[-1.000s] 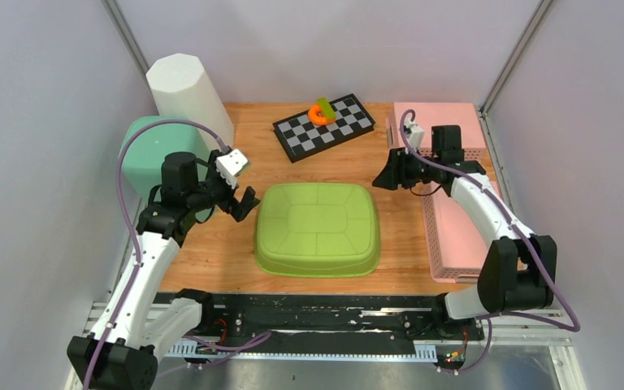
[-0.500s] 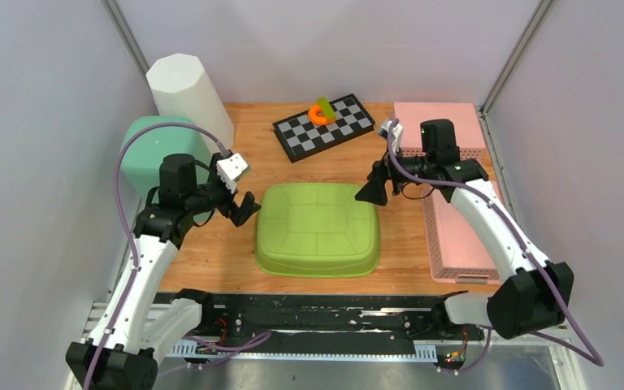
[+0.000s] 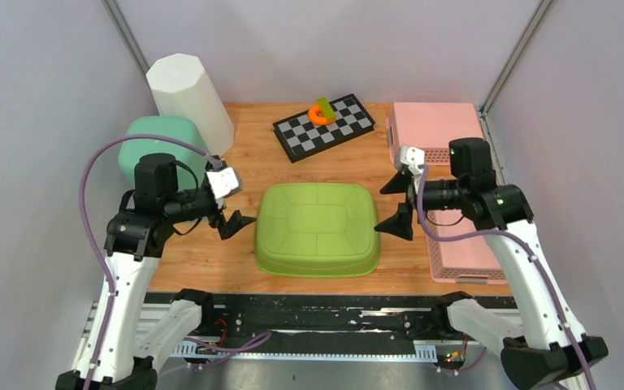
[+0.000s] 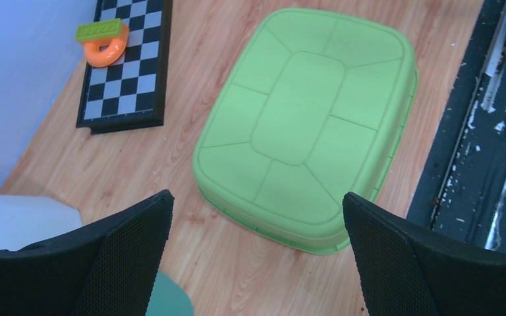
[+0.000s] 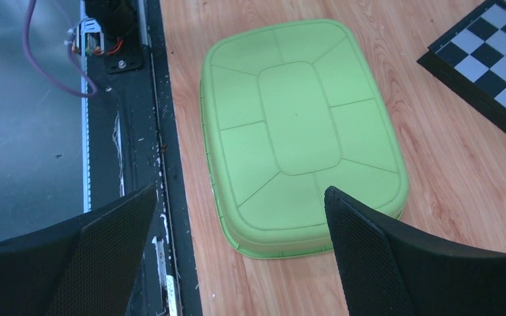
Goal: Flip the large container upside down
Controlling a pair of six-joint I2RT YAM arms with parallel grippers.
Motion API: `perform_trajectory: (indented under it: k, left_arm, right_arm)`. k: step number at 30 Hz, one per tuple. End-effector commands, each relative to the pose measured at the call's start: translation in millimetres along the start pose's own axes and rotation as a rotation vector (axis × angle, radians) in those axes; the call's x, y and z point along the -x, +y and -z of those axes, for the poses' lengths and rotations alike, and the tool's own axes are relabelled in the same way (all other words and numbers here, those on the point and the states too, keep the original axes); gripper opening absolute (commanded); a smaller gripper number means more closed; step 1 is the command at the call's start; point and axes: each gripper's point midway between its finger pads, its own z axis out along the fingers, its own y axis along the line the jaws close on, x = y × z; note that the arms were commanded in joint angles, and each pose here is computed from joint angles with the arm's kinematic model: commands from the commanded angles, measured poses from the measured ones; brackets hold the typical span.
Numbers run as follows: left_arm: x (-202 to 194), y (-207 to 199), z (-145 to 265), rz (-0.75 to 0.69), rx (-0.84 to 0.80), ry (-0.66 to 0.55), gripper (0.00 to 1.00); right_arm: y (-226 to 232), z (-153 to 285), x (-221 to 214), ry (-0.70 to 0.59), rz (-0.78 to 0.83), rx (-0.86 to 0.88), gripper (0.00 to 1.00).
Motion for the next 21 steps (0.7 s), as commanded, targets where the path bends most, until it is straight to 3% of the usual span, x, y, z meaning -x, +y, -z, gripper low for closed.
perform_trajectory:
  k: [1, 6, 21]
  left_arm:
    - [11, -32, 20, -0.048, -0.099, -0.004, 1.0]
    - [22, -50, 38, -0.089, -0.132, -0.01, 1.0]
    - [39, -110, 84, -0.183, -0.216, -0.047, 1.0]
  right_arm:
    - [46, 21, 7, -0.031, 0.161, 0.068, 1.0]
    - [81, 45, 16, -0.075, 0.318, 0.036, 1.0]
    - [167, 87, 15, -0.094, 0.506, 0.131, 1.0]
